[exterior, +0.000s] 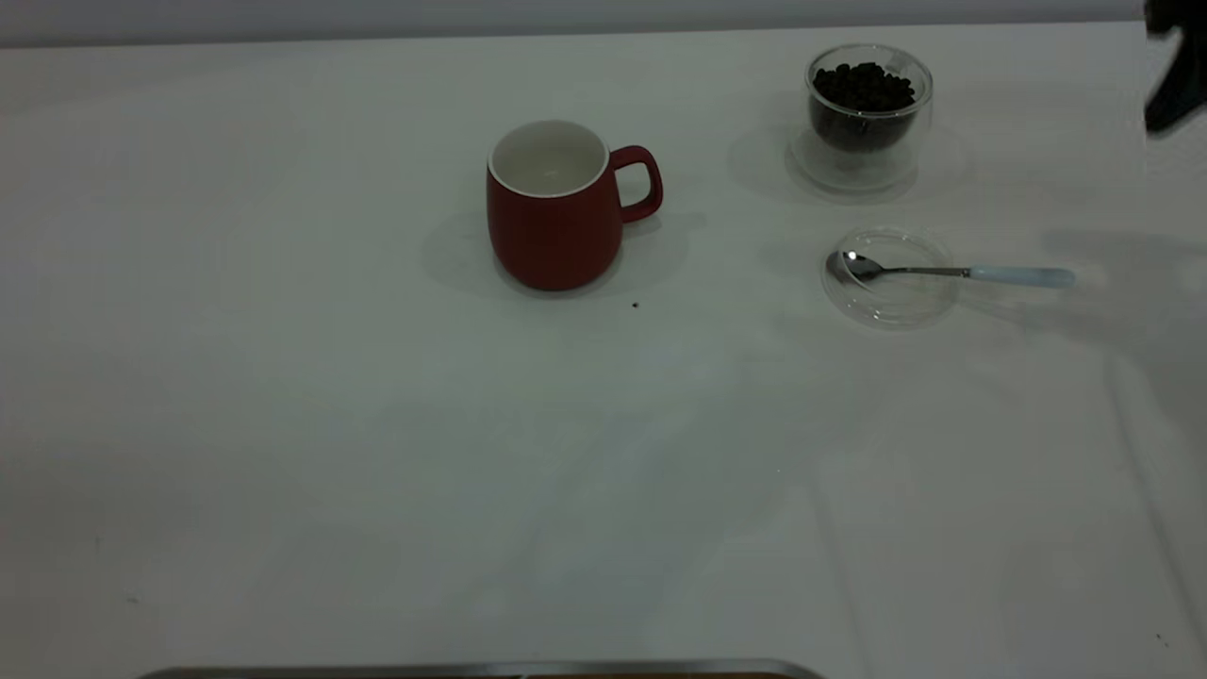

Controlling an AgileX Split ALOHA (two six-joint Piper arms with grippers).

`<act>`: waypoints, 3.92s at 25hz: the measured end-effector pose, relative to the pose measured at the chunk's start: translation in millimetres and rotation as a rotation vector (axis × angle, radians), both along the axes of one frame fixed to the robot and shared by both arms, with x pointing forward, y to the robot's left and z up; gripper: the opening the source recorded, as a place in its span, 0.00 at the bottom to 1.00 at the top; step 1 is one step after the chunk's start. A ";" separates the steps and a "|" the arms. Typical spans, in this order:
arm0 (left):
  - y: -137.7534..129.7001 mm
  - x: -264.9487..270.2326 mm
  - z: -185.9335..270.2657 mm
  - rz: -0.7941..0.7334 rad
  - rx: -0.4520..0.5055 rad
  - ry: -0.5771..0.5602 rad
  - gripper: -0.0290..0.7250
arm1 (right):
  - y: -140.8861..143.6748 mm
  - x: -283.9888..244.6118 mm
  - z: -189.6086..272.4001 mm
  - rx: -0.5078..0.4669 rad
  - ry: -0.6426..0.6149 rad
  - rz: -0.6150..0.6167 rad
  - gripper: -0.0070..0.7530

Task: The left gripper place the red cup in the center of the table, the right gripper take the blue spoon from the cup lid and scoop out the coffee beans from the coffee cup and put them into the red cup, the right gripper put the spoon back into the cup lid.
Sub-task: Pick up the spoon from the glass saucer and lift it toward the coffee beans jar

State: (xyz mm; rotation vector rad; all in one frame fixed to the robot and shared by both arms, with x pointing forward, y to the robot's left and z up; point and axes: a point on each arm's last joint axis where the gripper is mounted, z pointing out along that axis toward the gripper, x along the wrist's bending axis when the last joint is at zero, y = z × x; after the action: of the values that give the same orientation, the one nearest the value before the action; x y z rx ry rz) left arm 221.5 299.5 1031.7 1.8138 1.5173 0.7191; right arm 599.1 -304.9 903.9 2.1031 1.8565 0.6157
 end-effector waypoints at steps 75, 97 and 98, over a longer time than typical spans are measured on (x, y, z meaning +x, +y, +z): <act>0.0 -0.1 -0.1 0.000 0.001 0.001 0.72 | -17.8 -28.9 -168.1 0.677 0.081 -0.011 0.58; 0.0 -0.1 -0.1 0.000 0.000 0.001 0.72 | -16.9 -28.6 -167.3 0.687 0.077 -0.008 0.35; 0.0 -0.1 -0.1 0.000 0.000 0.001 0.72 | -16.3 -28.4 -166.6 0.696 0.073 -0.005 0.33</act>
State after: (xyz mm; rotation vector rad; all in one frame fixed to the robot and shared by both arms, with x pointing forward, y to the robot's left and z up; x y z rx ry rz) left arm 221.4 299.5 1031.6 1.8143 1.5180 0.7184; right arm 570.8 -321.2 737.3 2.5522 1.8452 1.3577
